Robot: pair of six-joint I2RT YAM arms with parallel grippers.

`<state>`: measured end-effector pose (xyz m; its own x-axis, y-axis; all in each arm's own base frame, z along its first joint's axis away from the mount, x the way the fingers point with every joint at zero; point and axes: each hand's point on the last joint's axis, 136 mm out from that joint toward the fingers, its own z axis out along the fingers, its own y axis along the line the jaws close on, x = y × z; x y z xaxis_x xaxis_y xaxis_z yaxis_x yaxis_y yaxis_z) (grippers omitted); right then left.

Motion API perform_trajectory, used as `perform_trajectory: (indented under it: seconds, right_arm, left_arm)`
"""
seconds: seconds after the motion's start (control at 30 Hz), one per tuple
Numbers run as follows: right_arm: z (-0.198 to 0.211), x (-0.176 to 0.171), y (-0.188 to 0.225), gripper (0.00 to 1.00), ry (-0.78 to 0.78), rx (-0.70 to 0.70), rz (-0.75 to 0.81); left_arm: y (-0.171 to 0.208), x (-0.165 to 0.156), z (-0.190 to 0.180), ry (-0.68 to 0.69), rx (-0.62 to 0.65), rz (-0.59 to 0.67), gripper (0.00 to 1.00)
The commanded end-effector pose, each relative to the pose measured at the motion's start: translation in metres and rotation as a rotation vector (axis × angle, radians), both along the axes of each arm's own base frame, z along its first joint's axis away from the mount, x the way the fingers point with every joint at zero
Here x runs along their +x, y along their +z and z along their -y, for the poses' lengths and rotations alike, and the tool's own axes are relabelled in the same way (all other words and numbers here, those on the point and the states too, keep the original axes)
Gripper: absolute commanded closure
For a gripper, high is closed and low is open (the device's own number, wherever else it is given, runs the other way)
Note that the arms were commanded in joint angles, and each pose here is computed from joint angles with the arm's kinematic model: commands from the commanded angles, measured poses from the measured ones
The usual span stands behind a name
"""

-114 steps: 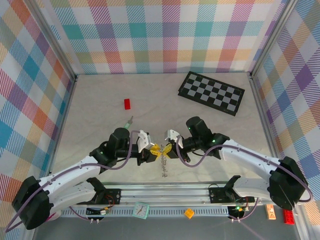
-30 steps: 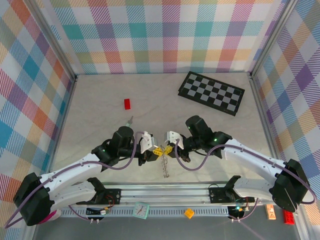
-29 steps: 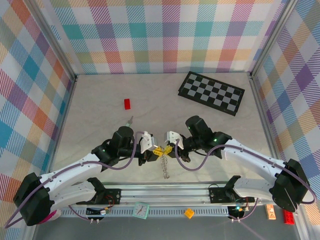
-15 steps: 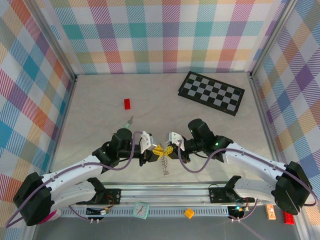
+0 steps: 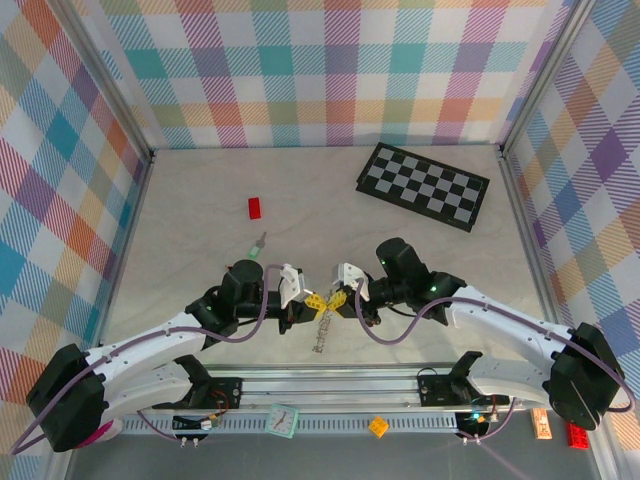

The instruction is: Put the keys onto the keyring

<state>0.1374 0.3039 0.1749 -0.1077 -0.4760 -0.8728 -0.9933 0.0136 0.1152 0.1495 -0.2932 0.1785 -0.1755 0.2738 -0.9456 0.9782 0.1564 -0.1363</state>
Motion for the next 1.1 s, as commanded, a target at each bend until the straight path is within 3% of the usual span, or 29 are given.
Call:
perform_trajectory:
  seconds: [0.0, 0.13, 0.5, 0.73, 0.83, 0.93, 1.07]
  right_arm:
    - [0.000, -0.007, -0.004, 0.74, 0.051, -0.040, -0.001]
    - [0.001, -0.002, -0.010, 0.70, 0.036, -0.072, 0.017]
    - [-0.008, 0.006, -0.009, 0.72, 0.036, -0.070, 0.044]
    - [-0.011, 0.004, -0.010, 0.83, 0.051, -0.056, 0.036]
    - [-0.011, 0.004, -0.011, 0.99, 0.046, -0.053, 0.041]
    - [-0.008, 0.004, -0.013, 1.00, 0.043, -0.062, 0.052]
    - [-0.006, 0.003, -0.016, 1.00, 0.038, -0.068, 0.057]
  left_arm:
    - [0.001, 0.001, 0.001, -0.004, -0.001, 0.066, 1.00]
    - [0.002, 0.002, 0.001, -0.013, 0.016, 0.116, 1.00]
    - [0.000, -0.003, 0.007, -0.083, 0.030, 0.142, 1.00]
    - [0.000, -0.002, 0.010, -0.092, 0.031, 0.127, 1.00]
    - [-0.002, -0.001, 0.011, -0.082, 0.038, 0.112, 1.00]
    - [-0.005, 0.003, 0.007, -0.045, 0.045, 0.109, 0.77]
    - [-0.004, 0.005, -0.002, 0.024, 0.001, 0.112, 0.67]
